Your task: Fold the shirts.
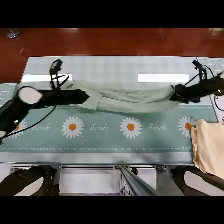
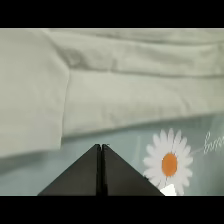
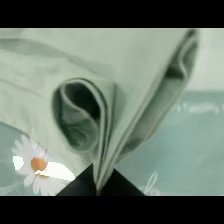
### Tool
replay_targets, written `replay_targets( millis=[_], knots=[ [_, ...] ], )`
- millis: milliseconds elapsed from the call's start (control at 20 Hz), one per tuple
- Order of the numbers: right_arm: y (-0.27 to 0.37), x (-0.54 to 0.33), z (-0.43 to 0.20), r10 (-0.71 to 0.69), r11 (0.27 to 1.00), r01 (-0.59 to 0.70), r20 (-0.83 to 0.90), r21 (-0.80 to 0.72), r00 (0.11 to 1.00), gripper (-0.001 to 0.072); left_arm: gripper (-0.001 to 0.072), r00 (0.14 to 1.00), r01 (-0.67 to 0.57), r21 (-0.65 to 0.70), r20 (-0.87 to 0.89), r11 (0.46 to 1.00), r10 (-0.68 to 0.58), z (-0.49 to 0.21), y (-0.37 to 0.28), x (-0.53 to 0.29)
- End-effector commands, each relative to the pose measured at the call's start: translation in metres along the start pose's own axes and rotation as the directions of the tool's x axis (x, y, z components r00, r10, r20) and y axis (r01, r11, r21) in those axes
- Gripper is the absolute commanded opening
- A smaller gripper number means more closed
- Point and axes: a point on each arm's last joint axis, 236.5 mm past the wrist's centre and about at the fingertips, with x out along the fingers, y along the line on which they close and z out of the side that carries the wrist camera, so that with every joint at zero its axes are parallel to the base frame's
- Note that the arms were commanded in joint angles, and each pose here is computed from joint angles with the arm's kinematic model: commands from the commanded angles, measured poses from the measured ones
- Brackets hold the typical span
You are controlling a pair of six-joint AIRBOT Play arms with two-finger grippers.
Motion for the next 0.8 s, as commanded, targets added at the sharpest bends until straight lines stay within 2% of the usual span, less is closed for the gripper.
replay_targets(
  millis=[0, 300, 650, 750],
  knots=[
    [0.013, -0.036, -0.038, -0.022, 1.0, 0.024, 0.138, -0.011, 0.99, 0.002, 0.0019, 0.999, 0.02, 0.094, -0.044, 0.995, -0.016, -0.006, -0.053, 0.061],
    [0.05, -0.081, -0.065, 0.042, 0.998, -0.029, 0.249, -0.055, 0.968, 0.002, 0.002, 0.9, 0.105, 0.093, -0.433, 0.99, -0.055, -0.075, -0.116, 0.171],
    [0.101, -0.087, -0.064, 0.205, 0.976, -0.174, 0.281, -0.129, 0.937, 0.0021, 0.0021, 0.781, 0.27, 0.043, -0.595, 0.962, -0.193, -0.165, -0.216, 0.206],
    [0.111, -0.086, -0.063, 0.223, 0.972, -0.19, 0.287, -0.137, 0.932, 0.002, 0.0021, 0.776, 0.281, 0.051, -0.599, 0.958, -0.196, -0.156, -0.215, 0.202]
  ],
)
